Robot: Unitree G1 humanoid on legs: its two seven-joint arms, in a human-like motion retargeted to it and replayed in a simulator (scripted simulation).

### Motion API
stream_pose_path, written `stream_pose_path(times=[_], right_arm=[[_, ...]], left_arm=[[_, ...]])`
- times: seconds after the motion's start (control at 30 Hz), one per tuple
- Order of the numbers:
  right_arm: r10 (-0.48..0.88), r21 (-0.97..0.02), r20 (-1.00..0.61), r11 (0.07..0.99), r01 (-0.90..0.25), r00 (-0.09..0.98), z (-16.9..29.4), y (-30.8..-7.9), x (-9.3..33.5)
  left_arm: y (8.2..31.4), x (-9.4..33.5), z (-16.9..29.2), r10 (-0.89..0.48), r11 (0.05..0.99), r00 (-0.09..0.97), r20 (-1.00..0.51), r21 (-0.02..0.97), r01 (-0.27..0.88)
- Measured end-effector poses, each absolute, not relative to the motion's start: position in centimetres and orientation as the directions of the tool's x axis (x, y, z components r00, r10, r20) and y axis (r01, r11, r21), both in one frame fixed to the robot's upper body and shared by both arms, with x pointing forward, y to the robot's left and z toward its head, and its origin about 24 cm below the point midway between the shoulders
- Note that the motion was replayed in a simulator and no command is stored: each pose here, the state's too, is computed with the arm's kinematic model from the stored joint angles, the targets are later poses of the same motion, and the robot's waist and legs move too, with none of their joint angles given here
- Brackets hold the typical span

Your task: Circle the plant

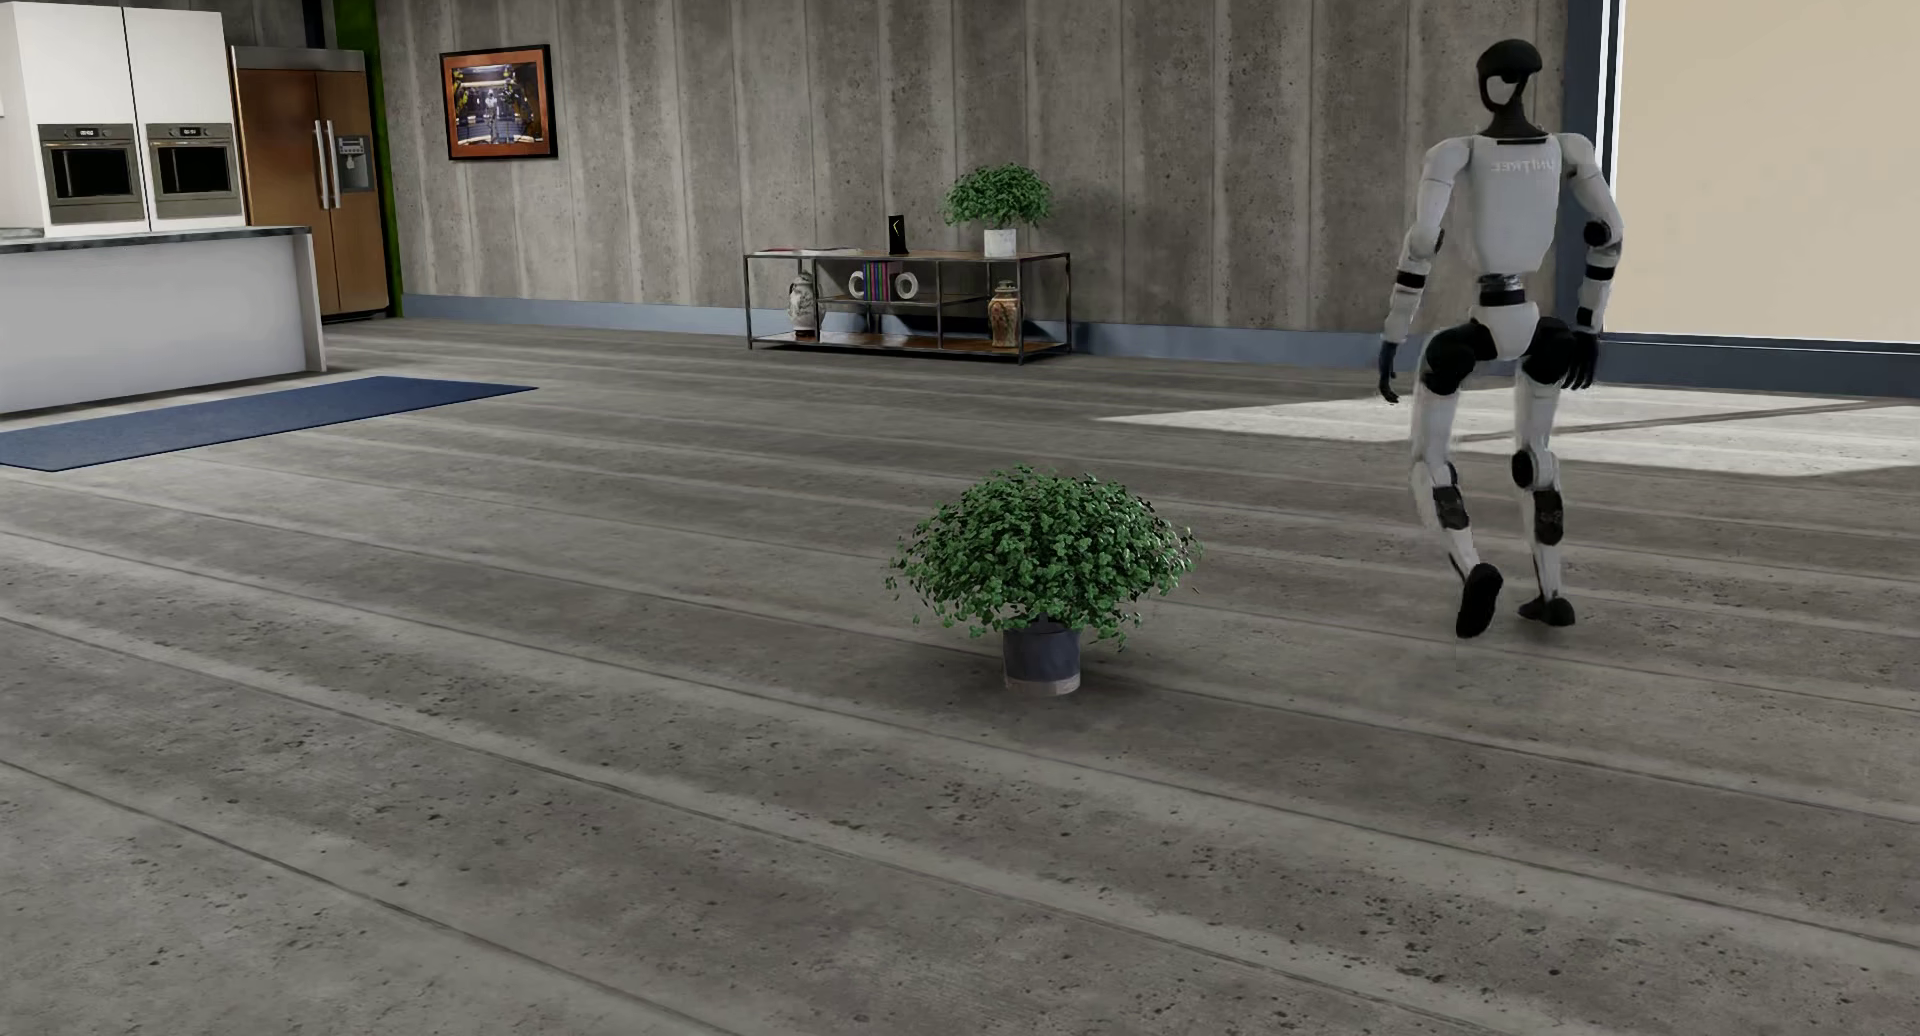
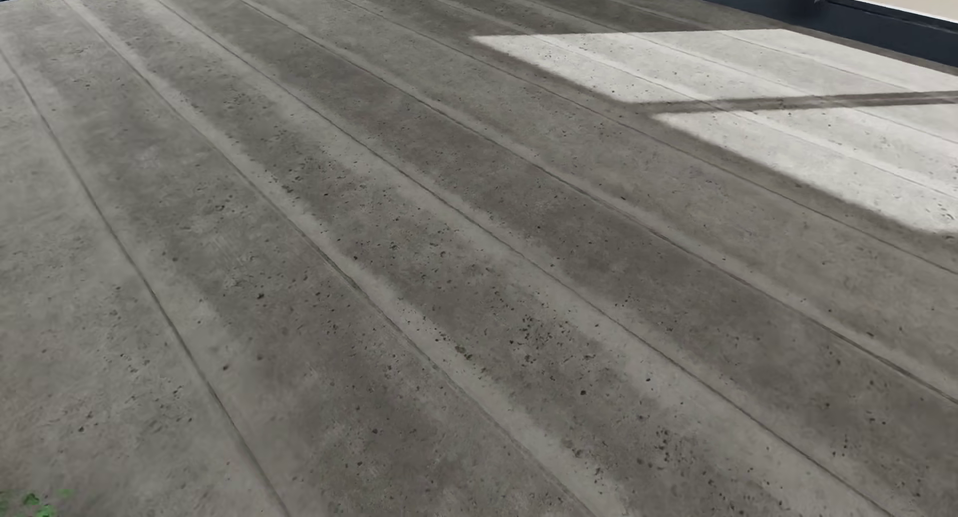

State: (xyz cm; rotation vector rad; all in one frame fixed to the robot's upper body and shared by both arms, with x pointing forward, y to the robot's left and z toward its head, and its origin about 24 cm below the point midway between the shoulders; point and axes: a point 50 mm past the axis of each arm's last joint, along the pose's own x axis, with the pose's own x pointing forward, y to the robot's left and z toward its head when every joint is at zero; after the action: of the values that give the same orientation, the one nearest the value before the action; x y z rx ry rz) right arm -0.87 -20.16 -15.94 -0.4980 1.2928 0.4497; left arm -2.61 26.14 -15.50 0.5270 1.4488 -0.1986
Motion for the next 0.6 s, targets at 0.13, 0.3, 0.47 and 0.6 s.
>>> stream_pose_path(times=[0.13,0.3,0.47,0.6], right_arm=[[-0.026,-0.156,-0.975,0.783,-0.602,0.22,-15.6,-22.8,-0.1],[-0.157,-0.276,-0.955,0.785,-0.554,0.253,-14.7,-27.2,1.8],[-0.196,-0.351,-0.921,0.792,-0.5,0.337,-13.9,-28.5,5.0],[-0.148,-0.344,-0.901,0.816,-0.464,0.408,-13.9,-26.9,6.9]], left_arm=[[24.8,1.2,-15.4,0.135,0.885,0.269,-0.954,0.238,0.399],[23.3,4.5,-15.0,0.083,0.895,0.386,-0.919,0.239,0.376],[23.9,4.5,-15.1,0.099,0.883,0.368,-0.925,0.252,0.396],[25.4,2.1,-15.5,0.154,0.868,0.261,-0.953,0.256,0.426]])
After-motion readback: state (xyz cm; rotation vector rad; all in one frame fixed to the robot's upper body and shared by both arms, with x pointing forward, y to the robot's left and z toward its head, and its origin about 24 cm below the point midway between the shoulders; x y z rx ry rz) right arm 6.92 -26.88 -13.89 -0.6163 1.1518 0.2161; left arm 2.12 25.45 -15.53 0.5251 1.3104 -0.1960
